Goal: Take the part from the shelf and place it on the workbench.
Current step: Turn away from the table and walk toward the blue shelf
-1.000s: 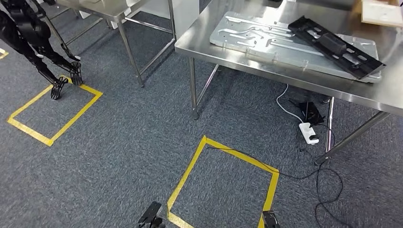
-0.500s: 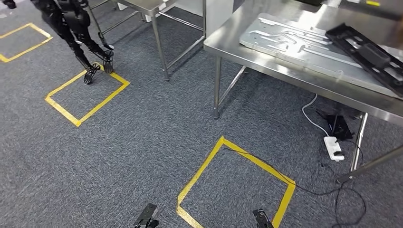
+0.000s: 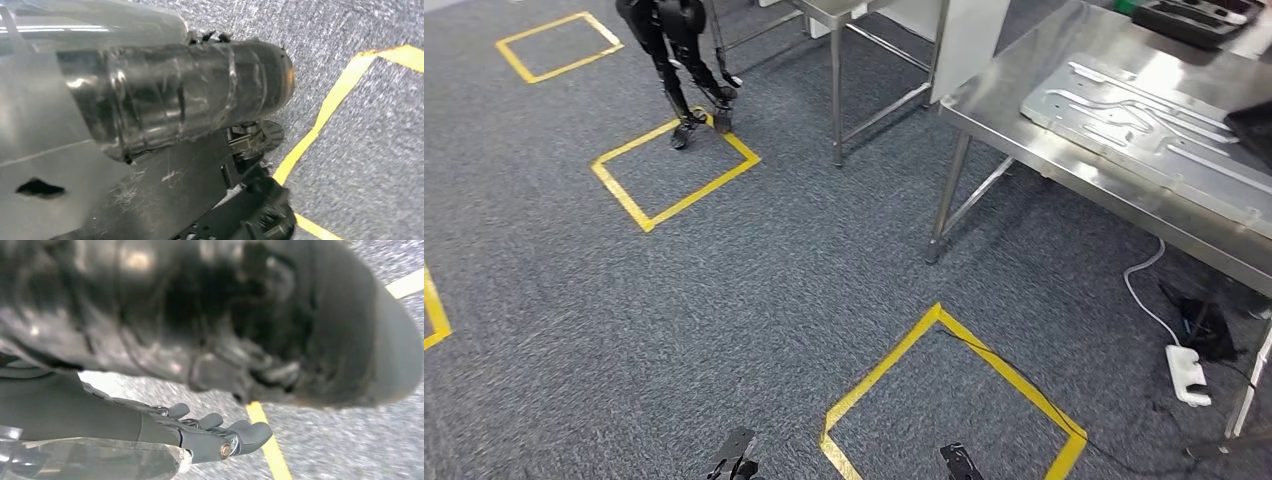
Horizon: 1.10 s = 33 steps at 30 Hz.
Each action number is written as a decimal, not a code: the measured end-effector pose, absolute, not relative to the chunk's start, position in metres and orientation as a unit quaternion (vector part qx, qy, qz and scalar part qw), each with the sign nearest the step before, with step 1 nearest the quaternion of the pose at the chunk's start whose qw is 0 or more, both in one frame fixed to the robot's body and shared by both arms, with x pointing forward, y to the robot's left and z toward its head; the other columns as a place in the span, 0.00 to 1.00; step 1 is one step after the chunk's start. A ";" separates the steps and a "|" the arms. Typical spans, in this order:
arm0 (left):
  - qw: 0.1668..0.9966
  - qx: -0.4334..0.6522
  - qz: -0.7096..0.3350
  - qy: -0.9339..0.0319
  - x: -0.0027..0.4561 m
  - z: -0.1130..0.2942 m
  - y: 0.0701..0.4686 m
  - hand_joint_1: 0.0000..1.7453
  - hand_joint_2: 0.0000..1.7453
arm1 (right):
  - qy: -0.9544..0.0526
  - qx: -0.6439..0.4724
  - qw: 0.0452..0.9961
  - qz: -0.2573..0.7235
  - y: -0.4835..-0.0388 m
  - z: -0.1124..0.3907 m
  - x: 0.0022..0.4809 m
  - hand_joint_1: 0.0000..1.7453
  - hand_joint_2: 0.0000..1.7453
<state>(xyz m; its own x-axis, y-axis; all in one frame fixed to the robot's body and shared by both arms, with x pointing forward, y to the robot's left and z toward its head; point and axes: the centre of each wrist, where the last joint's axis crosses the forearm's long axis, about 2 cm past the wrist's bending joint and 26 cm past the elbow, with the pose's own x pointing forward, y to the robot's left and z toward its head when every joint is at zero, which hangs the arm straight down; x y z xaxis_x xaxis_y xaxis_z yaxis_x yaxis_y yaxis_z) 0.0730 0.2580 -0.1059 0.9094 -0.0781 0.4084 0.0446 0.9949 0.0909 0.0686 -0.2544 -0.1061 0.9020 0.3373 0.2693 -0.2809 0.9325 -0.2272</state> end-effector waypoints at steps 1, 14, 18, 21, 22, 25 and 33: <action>0.976 0.040 -0.031 -0.211 0.073 -0.106 0.258 0.00 0.00 | -0.154 -0.092 0.971 0.159 -0.254 -0.106 0.069 0.00 0.00; 0.977 0.042 -0.032 -0.208 0.072 -0.106 0.259 0.00 0.00 | -0.157 -0.089 0.970 0.160 -0.252 -0.106 0.068 0.00 0.00; 0.976 0.042 -0.033 -0.209 0.073 -0.106 0.259 0.00 0.00 | -0.159 -0.089 0.970 0.160 -0.252 -0.106 0.069 0.00 0.00; 0.977 0.042 -0.033 -0.207 0.070 -0.106 0.258 0.00 0.00 | -0.162 -0.089 0.970 0.160 -0.251 -0.105 0.072 0.00 0.00; 0.977 0.041 -0.033 -0.208 0.071 -0.106 0.258 0.00 0.00 | -0.162 -0.089 0.970 0.160 -0.251 -0.105 0.072 0.00 0.00; 0.976 0.040 -0.034 -0.209 0.073 -0.106 0.257 0.00 0.00 | -0.158 -0.088 0.970 0.160 -0.251 -0.106 0.069 0.00 0.00; 0.977 0.039 -0.037 -0.207 0.073 -0.106 0.256 0.00 0.00 | -0.155 -0.084 0.970 0.166 -0.251 -0.106 0.067 0.00 0.00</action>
<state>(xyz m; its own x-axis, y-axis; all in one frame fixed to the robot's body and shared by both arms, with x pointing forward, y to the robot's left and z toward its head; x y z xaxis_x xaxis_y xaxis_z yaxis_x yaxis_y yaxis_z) 0.0729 0.2562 -0.1058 0.9114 -0.0889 0.4018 0.0569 0.9942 0.0910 0.0670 -0.2509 -0.1062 0.8967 0.3487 0.2727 -0.2967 0.9306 -0.2144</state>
